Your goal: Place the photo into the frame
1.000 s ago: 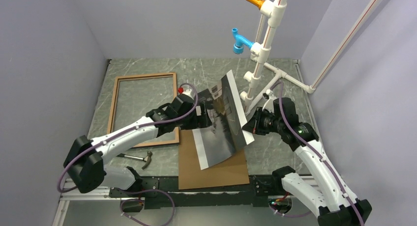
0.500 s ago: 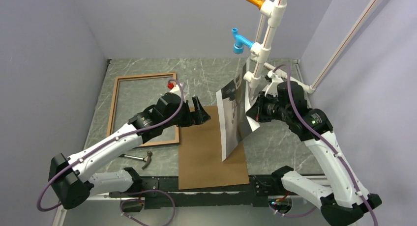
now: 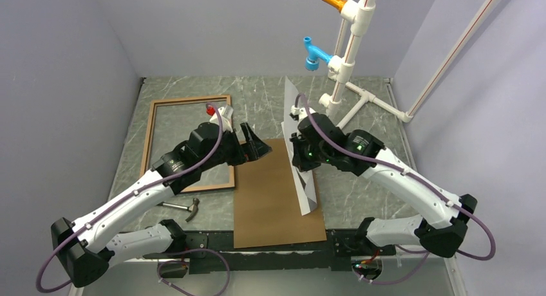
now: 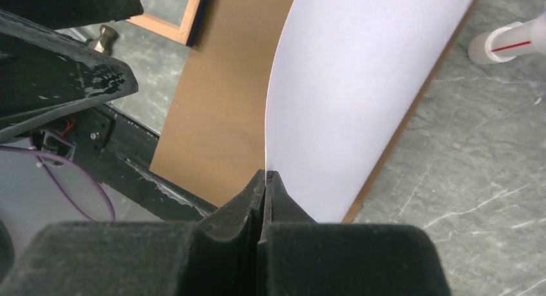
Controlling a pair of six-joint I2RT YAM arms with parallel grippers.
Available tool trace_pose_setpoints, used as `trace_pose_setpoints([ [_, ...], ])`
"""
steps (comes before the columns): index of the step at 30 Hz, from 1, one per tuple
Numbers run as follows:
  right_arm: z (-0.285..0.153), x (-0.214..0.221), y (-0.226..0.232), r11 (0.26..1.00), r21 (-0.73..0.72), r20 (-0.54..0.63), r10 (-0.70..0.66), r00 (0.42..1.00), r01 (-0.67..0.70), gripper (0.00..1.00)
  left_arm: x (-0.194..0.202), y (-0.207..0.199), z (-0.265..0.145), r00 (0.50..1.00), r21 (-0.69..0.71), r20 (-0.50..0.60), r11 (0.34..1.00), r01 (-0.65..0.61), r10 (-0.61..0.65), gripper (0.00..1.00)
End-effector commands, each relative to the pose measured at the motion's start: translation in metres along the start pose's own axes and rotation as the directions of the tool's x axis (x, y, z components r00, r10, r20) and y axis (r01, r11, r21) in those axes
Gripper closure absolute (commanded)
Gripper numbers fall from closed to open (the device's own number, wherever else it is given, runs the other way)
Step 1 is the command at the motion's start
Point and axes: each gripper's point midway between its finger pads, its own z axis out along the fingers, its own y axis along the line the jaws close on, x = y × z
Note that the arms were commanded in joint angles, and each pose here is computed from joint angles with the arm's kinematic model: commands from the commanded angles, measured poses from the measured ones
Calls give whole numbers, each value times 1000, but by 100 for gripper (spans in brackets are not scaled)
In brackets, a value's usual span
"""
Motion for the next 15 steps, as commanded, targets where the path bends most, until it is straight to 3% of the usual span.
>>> trace_pose_setpoints([
  [1, 0, -14, 21, 1000, -18, 58, -1, 998, 2, 100, -8, -19, -11, 998, 106, 25, 993, 57, -60, 1],
  [15, 14, -3, 70, 993, -114, 49, -16, 999, 22, 100, 6, -13, 9, 990, 122, -36, 982, 141, -138, 4],
])
